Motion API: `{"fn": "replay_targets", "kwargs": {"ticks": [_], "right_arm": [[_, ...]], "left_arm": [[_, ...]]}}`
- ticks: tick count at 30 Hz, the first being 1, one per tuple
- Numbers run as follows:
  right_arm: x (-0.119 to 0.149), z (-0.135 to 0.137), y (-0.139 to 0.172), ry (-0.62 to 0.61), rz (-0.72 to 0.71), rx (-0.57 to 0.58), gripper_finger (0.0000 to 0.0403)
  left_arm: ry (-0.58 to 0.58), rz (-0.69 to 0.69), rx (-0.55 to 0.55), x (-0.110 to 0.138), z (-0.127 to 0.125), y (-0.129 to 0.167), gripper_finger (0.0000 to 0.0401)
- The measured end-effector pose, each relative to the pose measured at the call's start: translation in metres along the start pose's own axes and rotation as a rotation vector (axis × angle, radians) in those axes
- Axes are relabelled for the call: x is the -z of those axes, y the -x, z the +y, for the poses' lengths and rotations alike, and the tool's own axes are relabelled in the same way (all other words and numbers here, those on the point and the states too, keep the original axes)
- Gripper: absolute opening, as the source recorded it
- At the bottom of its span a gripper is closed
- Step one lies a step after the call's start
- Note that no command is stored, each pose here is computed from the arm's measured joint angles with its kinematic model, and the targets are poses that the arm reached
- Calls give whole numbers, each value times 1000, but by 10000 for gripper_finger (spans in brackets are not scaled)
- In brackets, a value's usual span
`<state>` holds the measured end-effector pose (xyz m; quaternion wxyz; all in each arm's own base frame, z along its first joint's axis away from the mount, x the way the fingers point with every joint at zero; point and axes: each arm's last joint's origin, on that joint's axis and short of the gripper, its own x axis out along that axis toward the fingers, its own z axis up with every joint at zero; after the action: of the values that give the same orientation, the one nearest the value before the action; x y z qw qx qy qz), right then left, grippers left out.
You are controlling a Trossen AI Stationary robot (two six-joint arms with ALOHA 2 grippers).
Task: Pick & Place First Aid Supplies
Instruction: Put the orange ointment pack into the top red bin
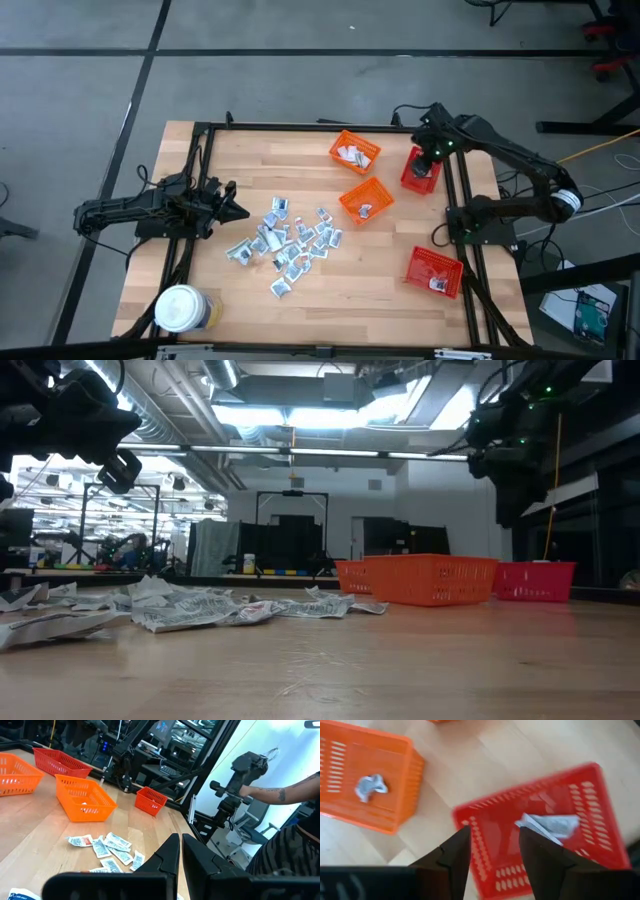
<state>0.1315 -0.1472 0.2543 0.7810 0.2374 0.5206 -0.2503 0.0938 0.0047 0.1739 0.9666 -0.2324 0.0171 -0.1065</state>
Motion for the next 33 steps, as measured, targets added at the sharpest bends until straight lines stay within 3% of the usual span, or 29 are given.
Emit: {"fn": "replay_targets", "kwargs": {"ticks": [23, 33], "right_arm": [[-32, 119, 1, 418, -426, -339, 166], [-33, 164, -32, 567, -388, -440, 166]], "left_arm": [[0, 0, 0, 0, 0, 0, 15], [0, 0, 0, 0, 0, 0, 15]]}}
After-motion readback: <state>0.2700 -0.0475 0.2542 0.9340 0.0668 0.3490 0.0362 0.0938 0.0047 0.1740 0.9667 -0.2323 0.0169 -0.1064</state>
